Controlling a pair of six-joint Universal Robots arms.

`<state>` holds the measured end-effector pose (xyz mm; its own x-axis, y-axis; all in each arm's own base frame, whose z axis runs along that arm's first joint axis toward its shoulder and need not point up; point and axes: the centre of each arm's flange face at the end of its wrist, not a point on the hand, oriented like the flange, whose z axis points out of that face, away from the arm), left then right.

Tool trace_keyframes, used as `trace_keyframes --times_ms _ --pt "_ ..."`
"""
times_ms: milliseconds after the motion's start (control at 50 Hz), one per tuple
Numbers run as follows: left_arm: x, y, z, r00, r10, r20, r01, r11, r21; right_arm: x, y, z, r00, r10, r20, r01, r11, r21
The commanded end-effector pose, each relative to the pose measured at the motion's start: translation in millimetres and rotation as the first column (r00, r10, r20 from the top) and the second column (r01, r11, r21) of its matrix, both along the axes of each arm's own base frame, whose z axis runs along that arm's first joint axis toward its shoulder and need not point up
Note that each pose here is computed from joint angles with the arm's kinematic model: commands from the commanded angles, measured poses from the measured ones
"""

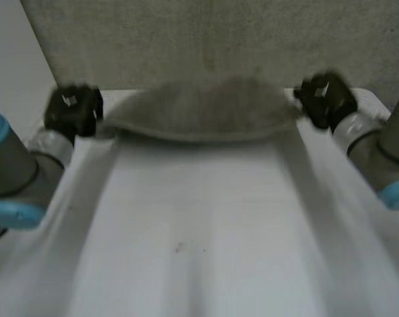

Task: Fold the towel.

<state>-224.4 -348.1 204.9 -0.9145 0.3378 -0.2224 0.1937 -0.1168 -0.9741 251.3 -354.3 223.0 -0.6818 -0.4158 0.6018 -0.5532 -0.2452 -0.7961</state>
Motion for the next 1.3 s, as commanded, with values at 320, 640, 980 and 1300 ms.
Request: trace_keyframes --times_ms 320,640,980,1300 --pt "59.2 161.5 -11.4 0.794 -0.325 0.513 0.043 0.873 0.486 -75.6 139.9 2.5 0.834 0.160 -0.528 0.139 0.866 0.481" --pt "25.2 61.8 -24.7 0.874 -0.201 0.443 0.117 0.971 0.211 -57.0 48.1 -34.2 0.922 -0.059 -0.382 0.219 0.894 0.391" --pt "-15.8 -33.4 -58.1 0.911 -0.045 0.410 0.035 0.999 0.030 -22.1 -31.4 -69.3 0.934 -0.232 -0.270 0.251 0.967 0.037" --pt "-28.6 -36.7 -56.3 0.918 -0.045 0.395 0.046 0.999 0.006 -24.8 -29.6 -47.2 0.914 -0.356 -0.195 0.354 0.934 -0.046"
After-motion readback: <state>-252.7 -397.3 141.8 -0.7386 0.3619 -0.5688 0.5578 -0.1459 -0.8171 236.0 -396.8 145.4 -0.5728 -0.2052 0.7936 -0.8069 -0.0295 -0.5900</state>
